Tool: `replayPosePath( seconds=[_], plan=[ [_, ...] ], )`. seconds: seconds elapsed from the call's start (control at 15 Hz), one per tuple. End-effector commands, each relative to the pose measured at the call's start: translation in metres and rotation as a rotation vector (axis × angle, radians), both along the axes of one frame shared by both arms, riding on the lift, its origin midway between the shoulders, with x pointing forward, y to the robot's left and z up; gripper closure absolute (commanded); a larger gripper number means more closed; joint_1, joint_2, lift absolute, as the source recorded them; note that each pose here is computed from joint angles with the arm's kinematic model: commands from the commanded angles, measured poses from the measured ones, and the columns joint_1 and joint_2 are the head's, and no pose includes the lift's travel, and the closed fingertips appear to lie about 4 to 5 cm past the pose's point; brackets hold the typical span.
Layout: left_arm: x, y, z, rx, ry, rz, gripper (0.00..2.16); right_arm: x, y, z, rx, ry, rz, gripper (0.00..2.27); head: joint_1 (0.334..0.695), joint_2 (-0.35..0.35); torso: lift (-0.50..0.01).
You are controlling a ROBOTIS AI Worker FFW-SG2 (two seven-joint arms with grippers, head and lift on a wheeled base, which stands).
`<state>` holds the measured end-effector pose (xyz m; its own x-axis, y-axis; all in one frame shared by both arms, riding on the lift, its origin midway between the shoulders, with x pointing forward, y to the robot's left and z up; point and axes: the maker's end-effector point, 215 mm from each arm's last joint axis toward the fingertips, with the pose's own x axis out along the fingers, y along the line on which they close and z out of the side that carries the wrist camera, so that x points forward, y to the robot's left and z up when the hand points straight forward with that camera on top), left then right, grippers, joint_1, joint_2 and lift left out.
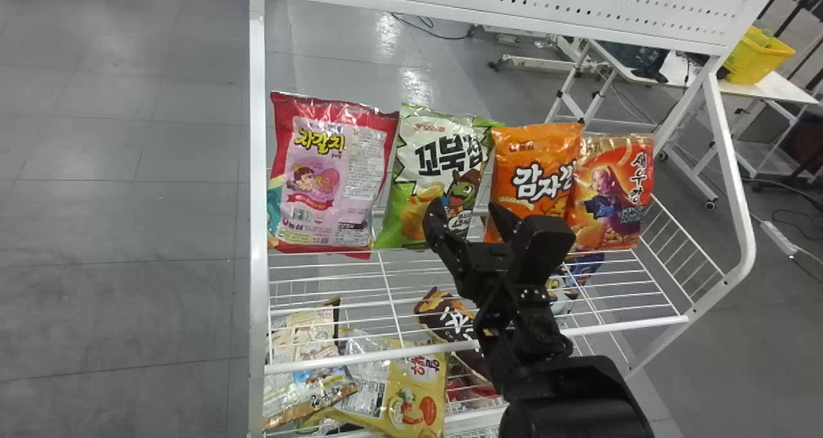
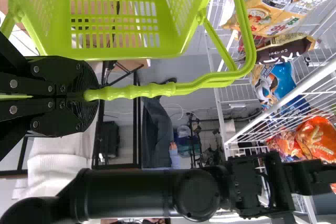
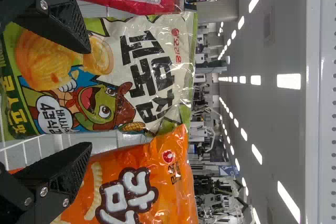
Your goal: Hold basket handle with left hand then pick Gkobukchip with right hand and place into basket
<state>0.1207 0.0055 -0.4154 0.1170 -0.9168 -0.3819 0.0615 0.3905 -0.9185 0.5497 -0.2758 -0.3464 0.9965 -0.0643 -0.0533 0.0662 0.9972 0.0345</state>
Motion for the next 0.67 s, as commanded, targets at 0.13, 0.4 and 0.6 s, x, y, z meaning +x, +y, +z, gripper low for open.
replayPosePath(
  seconds=[0.13,0.4,0.6],
  plan=[
    [0.001,0.001,-0.004,0.017,0.003,0.003,2.11,0.031,-0.001,0.006,-0.004,-0.021,0.001,0.21,0.695,-0.350,-0.032],
    [0.003,0.003,-0.009,0.028,0.007,0.005,2.12,0.040,0.006,-0.002,0.000,0.008,0.019,0.21,0.695,-0.350,-0.032],
    [0.006,0.000,-0.012,0.022,0.010,-0.001,2.11,0.042,0.010,-0.017,0.010,0.062,0.042,0.47,0.695,-0.350,-0.032]
  ],
)
